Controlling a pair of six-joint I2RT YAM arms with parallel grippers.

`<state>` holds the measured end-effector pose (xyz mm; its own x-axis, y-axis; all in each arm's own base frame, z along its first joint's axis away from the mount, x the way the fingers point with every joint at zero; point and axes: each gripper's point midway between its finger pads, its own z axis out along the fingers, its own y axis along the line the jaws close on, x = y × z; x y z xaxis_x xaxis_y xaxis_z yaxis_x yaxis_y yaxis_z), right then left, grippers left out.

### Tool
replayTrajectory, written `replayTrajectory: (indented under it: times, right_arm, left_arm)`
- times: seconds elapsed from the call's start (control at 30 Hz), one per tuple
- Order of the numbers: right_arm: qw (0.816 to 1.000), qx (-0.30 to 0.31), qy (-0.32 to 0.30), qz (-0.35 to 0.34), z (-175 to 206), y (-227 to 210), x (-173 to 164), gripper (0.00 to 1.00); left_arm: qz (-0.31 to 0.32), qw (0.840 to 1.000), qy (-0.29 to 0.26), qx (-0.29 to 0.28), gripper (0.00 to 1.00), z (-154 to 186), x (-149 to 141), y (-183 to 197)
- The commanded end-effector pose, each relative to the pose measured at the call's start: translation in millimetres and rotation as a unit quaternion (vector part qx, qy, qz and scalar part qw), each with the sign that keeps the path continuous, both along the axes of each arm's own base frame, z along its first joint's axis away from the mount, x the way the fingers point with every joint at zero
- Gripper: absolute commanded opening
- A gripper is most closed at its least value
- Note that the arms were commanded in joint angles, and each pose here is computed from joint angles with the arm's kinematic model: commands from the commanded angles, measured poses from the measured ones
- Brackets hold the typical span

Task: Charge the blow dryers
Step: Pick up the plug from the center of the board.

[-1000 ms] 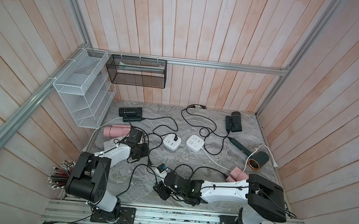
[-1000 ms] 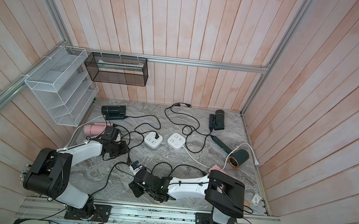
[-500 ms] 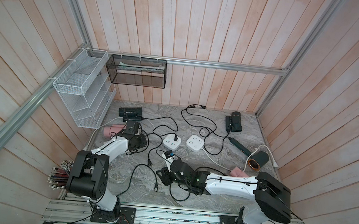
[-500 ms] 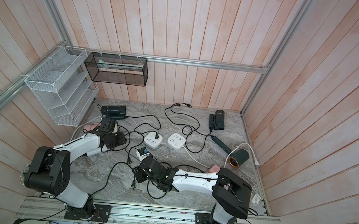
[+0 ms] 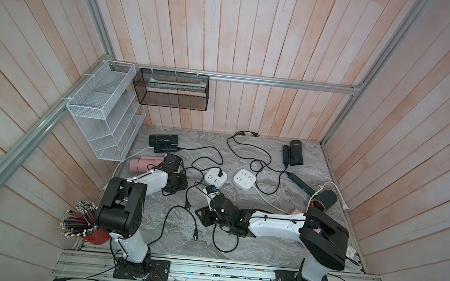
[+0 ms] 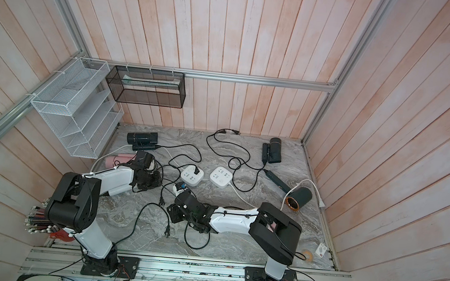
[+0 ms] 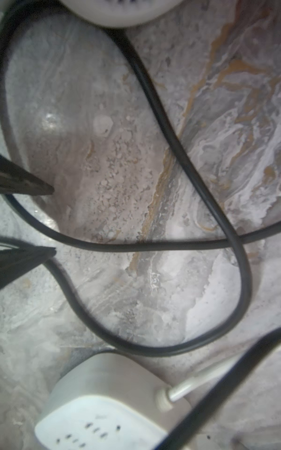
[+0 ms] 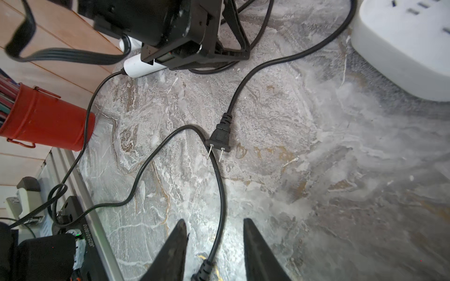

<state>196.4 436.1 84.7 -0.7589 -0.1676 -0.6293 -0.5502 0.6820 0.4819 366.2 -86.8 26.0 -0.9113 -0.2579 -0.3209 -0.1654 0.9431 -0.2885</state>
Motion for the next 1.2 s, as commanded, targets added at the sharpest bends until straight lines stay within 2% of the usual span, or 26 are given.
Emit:
replayTrajectory:
  times: [0.0,0.1,0.23,0.47,0.63,0.83,1.17]
  right_arm:
    - [1.000,-0.001,0.013,-0.024,-2,7,10,0.39]
    - [0.999,-0.015,0.018,-0.042,-11,10,17,0.39]
    - [0.997,-0.043,0.017,-0.061,-21,12,25,0.45]
    - [0.995,-0.068,0.028,-0.070,-35,28,32,0.49]
    - [0.994,-0.077,0.033,-0.076,-43,41,37,0.50]
    - [0.993,-0.091,0.034,-0.069,-52,52,38,0.50]
    - [0.981,-0.172,0.027,-0.080,-82,46,35,0.42]
  left_arm:
    - [-0.002,1.000,-0.002,0.018,0.33,-1,6,3]
    - [-0.005,1.000,-0.001,0.011,0.26,0,9,0]
    - [0.005,1.000,-0.011,0.005,0.15,9,14,1]
    - [0.022,0.999,-0.018,-0.018,0.10,18,18,8]
    - [0.022,0.999,-0.023,-0.032,0.11,22,14,9]
    - [0.049,0.997,-0.037,-0.048,0.24,30,5,16]
    - [0.067,0.995,-0.060,-0.050,0.27,37,0,29]
